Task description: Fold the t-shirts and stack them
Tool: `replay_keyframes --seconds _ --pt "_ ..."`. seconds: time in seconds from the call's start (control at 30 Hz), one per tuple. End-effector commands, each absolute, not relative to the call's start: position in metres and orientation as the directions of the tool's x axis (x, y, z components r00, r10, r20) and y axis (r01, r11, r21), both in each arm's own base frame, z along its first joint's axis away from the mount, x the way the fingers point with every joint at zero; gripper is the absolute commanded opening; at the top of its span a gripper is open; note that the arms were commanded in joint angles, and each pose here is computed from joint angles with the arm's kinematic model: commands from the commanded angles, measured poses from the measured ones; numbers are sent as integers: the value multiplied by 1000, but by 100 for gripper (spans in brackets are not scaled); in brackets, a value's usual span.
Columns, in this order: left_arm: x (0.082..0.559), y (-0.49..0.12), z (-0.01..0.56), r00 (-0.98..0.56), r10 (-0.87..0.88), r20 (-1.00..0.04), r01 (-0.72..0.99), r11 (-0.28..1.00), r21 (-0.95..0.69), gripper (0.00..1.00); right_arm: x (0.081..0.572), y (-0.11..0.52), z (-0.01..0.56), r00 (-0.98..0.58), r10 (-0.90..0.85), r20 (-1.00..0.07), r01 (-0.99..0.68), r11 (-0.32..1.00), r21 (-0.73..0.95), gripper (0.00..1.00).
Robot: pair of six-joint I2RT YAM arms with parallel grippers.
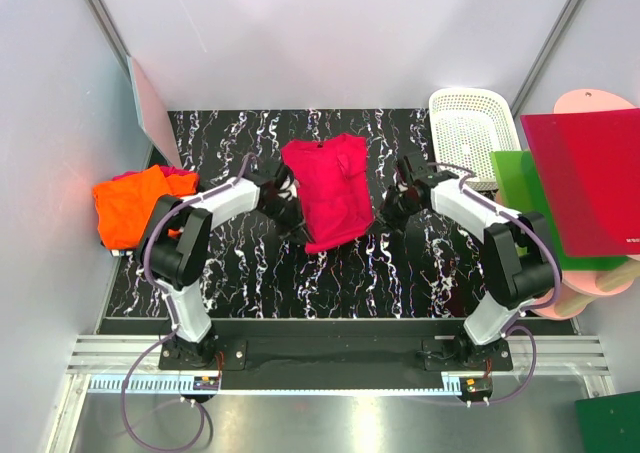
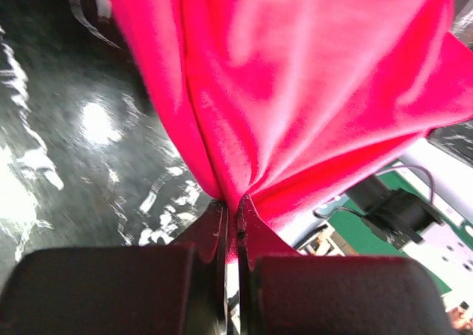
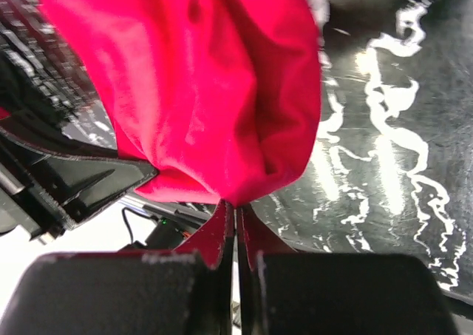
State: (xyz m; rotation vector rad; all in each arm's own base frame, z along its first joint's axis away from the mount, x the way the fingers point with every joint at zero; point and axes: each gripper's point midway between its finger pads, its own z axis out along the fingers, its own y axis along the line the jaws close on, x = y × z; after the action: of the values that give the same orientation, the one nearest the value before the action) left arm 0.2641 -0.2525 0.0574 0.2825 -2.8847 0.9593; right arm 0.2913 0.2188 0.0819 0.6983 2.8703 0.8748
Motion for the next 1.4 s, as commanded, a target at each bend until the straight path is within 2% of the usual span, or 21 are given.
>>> replay_keyframes --seconds 0.0,0.23,0.47,0.57,0.6,0.67,0.83,0.87,1.07,1.37 --pt "283 -260 114 -990 -129 53 -133 756 -641 0 323 220 141 -906 414 -85 282 743 607 0" --pt "311 -280 153 -985 -168 50 -154 700 -698 0 366 235 163 -925 345 -160 178 764 620 0" --pt "354 -281 190 -965 -262 -31 -160 673 -722 0 418 248 180 -925 277 -260 64 789 611 0" --pt "380 -270 190 -946 -317 -75 -173 685 -708 2 441 250 174 -917 255 -306 30 811 584 0" --pt "386 -267 182 -941 -332 -64 -196 689 -698 4 448 250 162 -921 252 -296 43 822 567 0" --pt "402 -262 181 -933 -354 -69 -207 681 -702 7 463 252 168 -908 241 -343 9 829 559 0" --pt "427 -258 155 -925 -379 -8 -267 666 -696 11 500 255 148 -896 238 -376 3 849 529 0" --pt "432 -255 149 -918 -395 15 -295 658 -693 11 506 253 133 -901 238 -362 21 859 512 0" --pt "457 -239 136 -890 -454 39 -353 633 -689 12 540 259 130 -872 256 -418 2 855 519 0" --pt "489 -232 144 -869 -495 19 -350 586 -731 14 572 268 143 -820 291 -493 -38 832 554 1"
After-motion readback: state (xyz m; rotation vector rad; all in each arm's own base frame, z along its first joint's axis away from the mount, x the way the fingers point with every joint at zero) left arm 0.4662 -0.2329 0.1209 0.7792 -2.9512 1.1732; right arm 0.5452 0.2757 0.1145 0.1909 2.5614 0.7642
